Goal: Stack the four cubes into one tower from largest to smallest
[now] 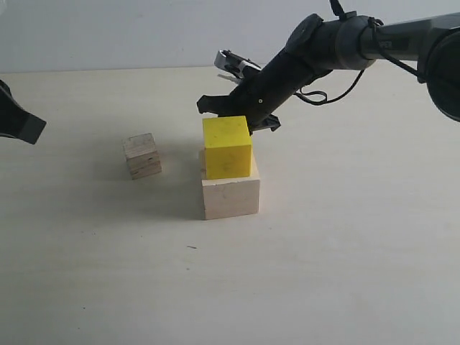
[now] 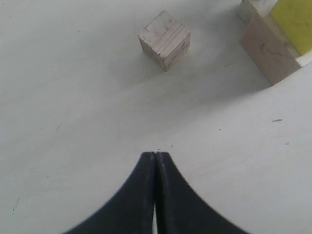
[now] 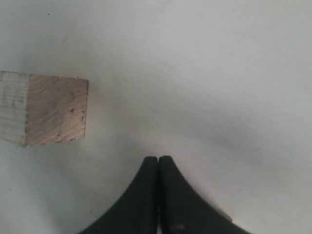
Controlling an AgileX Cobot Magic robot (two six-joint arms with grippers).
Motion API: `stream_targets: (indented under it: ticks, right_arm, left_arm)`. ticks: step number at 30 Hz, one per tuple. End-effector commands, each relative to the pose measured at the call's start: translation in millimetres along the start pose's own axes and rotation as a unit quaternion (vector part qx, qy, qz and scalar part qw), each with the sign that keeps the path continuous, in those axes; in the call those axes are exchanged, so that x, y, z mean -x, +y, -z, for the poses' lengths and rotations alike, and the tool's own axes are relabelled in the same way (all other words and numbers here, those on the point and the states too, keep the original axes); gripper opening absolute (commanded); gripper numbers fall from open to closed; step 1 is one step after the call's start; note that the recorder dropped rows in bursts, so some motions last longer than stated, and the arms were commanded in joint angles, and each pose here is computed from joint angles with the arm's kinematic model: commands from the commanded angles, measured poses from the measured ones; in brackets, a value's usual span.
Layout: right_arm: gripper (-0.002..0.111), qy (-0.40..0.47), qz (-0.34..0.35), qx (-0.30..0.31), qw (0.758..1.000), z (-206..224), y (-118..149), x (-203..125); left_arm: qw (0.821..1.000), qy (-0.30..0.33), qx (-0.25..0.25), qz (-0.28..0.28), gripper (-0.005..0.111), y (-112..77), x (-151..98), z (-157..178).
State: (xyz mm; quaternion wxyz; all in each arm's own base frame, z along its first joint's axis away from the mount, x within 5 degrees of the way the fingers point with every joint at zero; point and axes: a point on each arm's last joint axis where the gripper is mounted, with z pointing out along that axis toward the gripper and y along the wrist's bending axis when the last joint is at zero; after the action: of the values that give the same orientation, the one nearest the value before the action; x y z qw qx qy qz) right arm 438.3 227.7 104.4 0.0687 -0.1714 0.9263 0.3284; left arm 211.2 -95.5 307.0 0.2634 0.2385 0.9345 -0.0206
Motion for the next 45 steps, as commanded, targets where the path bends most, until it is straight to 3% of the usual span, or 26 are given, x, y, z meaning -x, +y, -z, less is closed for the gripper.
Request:
stream_targets:
  ticks: [1, 28, 30, 34, 45]
  right_arm:
    - [0.000, 0.002, -0.002, -0.020, 1.000, 6, 1, 0]
    - [0.000, 0.013, -0.029, -0.226, 0.974, 50, -10, 0]
    - [0.000, 0.006, -0.011, -0.205, 0.979, 51, -4, 2]
    - [0.000, -0.028, 0.029, -0.057, 0.998, 49, 25, 9]
    - [0.000, -0.075, 0.034, -0.003, 0.997, 49, 35, 17]
  left_arm:
    - [1.000, -0.006, -0.003, 0.000, 0.000, -0.6, 0, 1]
    - [1.000, -0.006, -0.003, 0.000, 0.000, -0.6, 0, 1]
    - [1.000, -0.006, -0.003, 0.000, 0.000, -0.6, 0, 1]
    - [1.000, -0.005, -0.007, 0.004, 0.000, -1.3, -1, 2]
    - [0.999, -0.002, -0.007, 0.032, 0.000, -1.0, -8, 15]
